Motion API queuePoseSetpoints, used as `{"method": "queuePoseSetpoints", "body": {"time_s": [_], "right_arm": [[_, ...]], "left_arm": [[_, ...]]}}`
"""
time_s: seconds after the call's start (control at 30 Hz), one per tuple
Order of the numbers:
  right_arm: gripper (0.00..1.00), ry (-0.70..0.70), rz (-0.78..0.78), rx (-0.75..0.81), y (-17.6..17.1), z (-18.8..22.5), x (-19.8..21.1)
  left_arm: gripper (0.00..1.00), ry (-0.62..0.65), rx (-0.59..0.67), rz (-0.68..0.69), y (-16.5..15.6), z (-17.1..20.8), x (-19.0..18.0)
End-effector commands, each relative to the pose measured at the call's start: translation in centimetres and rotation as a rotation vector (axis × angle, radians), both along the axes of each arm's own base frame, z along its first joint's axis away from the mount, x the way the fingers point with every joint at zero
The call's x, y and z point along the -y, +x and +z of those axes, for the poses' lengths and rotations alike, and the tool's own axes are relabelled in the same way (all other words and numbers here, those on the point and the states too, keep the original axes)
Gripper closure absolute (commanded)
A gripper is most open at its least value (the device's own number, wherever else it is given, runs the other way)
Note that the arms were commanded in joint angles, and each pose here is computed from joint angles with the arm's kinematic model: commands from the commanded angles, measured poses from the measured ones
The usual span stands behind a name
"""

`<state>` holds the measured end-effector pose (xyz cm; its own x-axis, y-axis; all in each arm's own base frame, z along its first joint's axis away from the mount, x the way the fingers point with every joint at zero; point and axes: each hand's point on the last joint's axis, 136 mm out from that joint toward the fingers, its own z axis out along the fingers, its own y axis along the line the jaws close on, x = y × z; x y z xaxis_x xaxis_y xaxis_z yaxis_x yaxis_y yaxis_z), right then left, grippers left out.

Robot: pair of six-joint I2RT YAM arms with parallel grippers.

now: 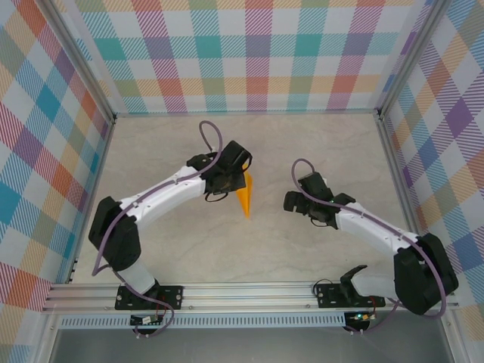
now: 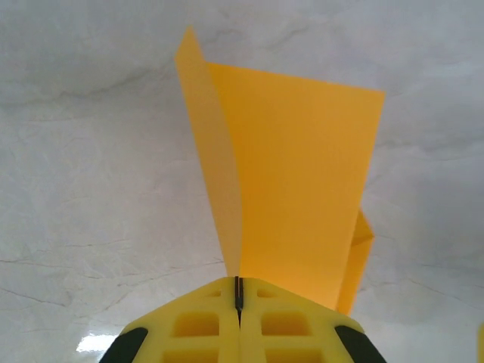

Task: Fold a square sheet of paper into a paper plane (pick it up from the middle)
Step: Move a paper plane to the center of the table.

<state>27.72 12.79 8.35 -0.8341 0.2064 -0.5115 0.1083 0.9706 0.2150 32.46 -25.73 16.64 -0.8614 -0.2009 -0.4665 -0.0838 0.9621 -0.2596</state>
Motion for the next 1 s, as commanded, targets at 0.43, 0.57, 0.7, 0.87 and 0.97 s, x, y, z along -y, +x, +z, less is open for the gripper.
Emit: {"method": "queuePoseSetpoints", "body": {"time_s": [0.43,0.57,0.7,0.87,0.97], "right_arm": [[0.14,0.336,0.185,0.000,-1.3,6.4,-5.8],[0.25,0.455,0.239,-0.039,-1.6,6.6,-8.1],[0.35,0.525,0.243,-0.081,-1.6,5.7,-9.4],[0.45,0.548,0.244,-0.135,-1.3,4.1,-10.6],[0.46,0.539,0.244,-0.157,-1.0,3.4,-11.2]], "left_arm": [[1.00,-0.463,0.093,-0.336,-1.5,-1.3,8.9],[1.00,-0.485,0.072,-0.304,-1.6,-3.5,8.7],[1.00,-0.506,0.033,-0.275,-1.7,-6.0,8.5],[1.00,-0.527,0.000,-0.227,-1.7,-8.4,7.9],[1.00,-0.517,-0.013,-0.208,-1.7,-9.4,7.4]]}}
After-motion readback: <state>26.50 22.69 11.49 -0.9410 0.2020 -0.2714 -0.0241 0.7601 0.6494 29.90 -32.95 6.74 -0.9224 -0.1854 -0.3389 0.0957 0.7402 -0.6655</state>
